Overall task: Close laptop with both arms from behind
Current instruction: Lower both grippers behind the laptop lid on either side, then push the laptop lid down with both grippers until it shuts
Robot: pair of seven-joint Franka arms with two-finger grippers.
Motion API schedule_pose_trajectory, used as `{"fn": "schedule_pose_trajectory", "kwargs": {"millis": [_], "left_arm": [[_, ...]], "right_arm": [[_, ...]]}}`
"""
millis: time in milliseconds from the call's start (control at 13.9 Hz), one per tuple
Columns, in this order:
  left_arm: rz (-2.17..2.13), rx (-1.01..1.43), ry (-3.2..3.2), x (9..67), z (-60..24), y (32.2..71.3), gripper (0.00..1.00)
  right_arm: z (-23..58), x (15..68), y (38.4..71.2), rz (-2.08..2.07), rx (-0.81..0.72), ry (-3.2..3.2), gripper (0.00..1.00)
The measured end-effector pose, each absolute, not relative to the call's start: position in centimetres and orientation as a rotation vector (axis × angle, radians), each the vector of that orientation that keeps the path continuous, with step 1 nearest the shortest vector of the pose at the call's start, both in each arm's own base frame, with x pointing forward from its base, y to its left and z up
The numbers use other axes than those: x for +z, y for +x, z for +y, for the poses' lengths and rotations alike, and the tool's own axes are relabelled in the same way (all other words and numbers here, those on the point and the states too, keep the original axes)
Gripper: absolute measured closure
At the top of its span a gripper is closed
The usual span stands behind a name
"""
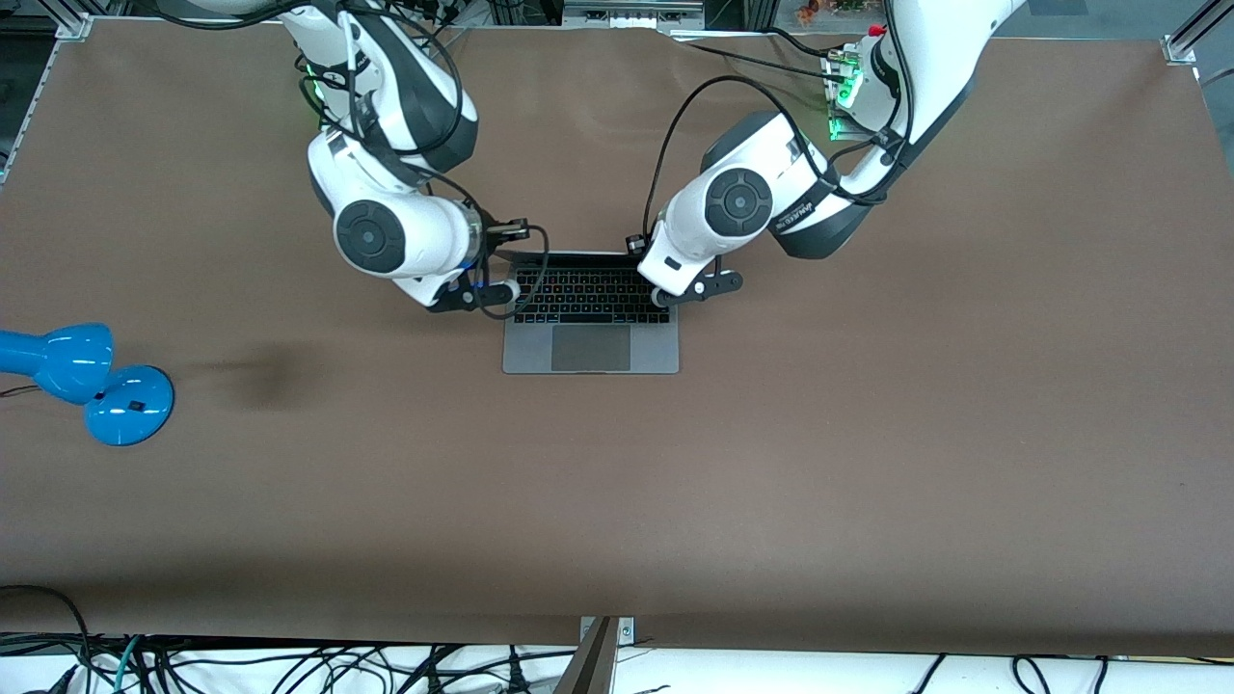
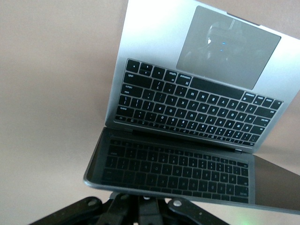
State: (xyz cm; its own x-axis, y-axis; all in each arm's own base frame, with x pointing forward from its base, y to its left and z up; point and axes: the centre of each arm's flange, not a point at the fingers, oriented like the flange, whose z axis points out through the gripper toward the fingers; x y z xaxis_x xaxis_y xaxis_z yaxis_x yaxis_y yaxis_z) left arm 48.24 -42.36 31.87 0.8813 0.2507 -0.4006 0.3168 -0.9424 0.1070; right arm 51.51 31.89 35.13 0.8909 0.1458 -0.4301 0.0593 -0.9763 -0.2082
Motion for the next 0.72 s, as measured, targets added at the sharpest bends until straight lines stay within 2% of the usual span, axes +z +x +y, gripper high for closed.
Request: {"fn": "schedule_pose_trajectory", "kwargs": {"millis": [722], "left_arm": [[0.442, -0.593, 2.9, 28.8, -41.7, 50.0, 0.99]], "right_arm": [[30.8, 31.7, 53.8, -0.164, 0.575, -2.884, 0.95]]}}
